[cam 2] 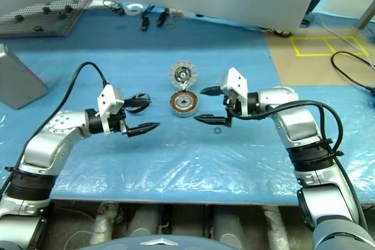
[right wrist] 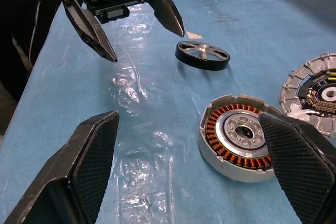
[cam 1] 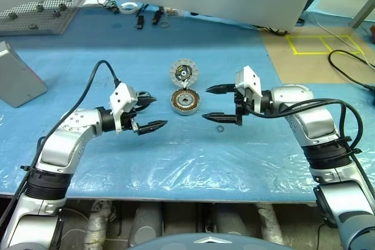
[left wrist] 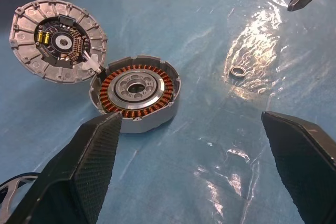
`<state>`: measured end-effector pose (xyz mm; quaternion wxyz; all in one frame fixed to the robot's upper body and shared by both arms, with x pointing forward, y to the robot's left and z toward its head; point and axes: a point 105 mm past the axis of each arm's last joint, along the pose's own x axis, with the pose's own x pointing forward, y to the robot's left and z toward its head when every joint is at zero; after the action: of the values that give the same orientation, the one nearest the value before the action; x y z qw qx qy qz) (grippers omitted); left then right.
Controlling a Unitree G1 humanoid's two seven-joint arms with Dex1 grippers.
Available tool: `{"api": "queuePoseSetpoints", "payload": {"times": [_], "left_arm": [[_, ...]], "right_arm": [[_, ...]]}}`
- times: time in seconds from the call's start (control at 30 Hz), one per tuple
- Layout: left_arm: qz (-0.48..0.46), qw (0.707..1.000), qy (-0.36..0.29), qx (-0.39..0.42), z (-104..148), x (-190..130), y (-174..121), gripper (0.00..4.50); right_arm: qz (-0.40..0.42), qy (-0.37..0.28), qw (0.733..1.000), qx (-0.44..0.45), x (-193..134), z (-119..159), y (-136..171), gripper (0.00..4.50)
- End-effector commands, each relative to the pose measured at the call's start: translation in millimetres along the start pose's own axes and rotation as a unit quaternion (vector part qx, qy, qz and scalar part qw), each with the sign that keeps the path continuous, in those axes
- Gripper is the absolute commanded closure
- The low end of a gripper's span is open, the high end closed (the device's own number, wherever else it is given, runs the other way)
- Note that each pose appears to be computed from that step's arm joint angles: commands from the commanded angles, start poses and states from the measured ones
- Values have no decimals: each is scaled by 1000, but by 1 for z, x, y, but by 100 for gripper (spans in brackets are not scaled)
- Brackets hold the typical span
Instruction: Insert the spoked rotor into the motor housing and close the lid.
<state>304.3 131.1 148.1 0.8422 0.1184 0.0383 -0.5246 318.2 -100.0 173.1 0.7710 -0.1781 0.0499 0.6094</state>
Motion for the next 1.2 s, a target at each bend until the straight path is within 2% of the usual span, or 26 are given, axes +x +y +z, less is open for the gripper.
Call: {"api": "queuePoseSetpoints", "payload": {"times": [0.03,0.3,0.67,1.2], "left_arm": [[-11,1000,-13,11,9,-1,-2,0],[13,999,-24,25,17,1,8,0],[12,999,-18,33,7,-2,5,0],[10,999,-18,26,1,3,-3,0]], "right_arm": [[-2,-7,1000,-28,-2,5,3,1],[4,-10,1000,-19,-1,6,4,1],[-3,-31,999,-5,-1,3,9,1],[-23,-29,999,-7,7,-1,7,1]]}}
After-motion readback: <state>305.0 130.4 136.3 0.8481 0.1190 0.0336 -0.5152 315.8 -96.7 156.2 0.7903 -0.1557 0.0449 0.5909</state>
